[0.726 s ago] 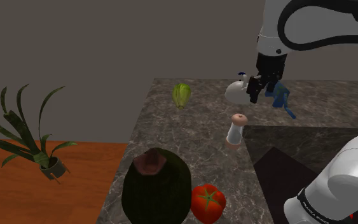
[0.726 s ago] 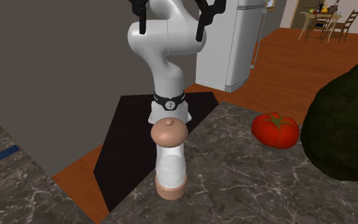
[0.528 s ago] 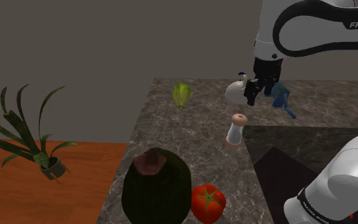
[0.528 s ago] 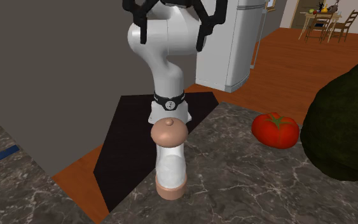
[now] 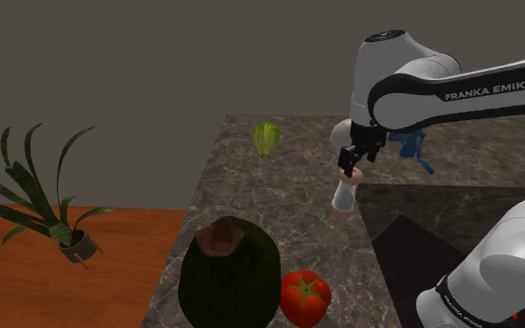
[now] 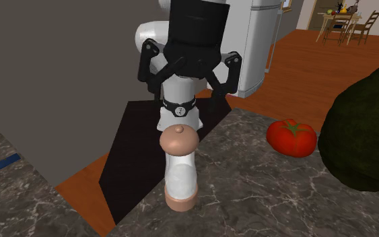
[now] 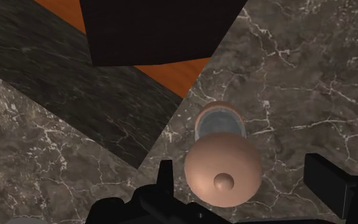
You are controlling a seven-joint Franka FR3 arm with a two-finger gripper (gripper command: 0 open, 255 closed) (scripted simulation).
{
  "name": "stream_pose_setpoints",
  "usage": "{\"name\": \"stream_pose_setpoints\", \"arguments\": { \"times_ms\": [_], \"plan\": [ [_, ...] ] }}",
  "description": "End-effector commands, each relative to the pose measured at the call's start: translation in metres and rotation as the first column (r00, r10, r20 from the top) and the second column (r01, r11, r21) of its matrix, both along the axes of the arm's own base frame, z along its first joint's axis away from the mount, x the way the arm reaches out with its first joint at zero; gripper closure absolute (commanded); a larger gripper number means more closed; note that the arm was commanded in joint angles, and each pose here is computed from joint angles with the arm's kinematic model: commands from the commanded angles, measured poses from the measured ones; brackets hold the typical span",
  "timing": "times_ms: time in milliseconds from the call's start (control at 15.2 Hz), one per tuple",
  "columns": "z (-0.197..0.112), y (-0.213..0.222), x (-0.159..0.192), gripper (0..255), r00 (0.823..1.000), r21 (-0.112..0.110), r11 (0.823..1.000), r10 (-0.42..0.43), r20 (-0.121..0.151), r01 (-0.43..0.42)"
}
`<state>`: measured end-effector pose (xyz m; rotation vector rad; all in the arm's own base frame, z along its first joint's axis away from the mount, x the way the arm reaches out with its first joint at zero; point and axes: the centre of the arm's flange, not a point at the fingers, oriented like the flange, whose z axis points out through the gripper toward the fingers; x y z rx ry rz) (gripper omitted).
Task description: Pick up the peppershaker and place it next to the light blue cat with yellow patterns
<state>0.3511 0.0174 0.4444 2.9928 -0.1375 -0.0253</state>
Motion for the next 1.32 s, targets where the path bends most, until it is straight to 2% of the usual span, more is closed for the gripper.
{"name": "stream_pose_setpoints", "arguments": {
  "times_ms": [0, 462, 924, 990, 1254],
  "plan": [
    [-0.016, -0.004, 0.005, 0, 1.000, -0.001, 1.000, -0.001, 0.004, 0.001],
    [-0.050, -0.009, 0.004, 0, 1.000, -0.001, 1.000, -0.001, 0.004, 0.001],
    [-0.050, -0.009, 0.004, 0, 1.000, -0.001, 1.000, -0.001, 0.004, 0.001],
    [-0.050, -0.009, 0.004, 255, 1.000, -0.001, 1.000, -0.001, 0.004, 0.001],
    [-0.050, -0.009, 0.004, 255, 1.000, -0.001, 1.000, -0.001, 0.004, 0.001]
  ]
}}
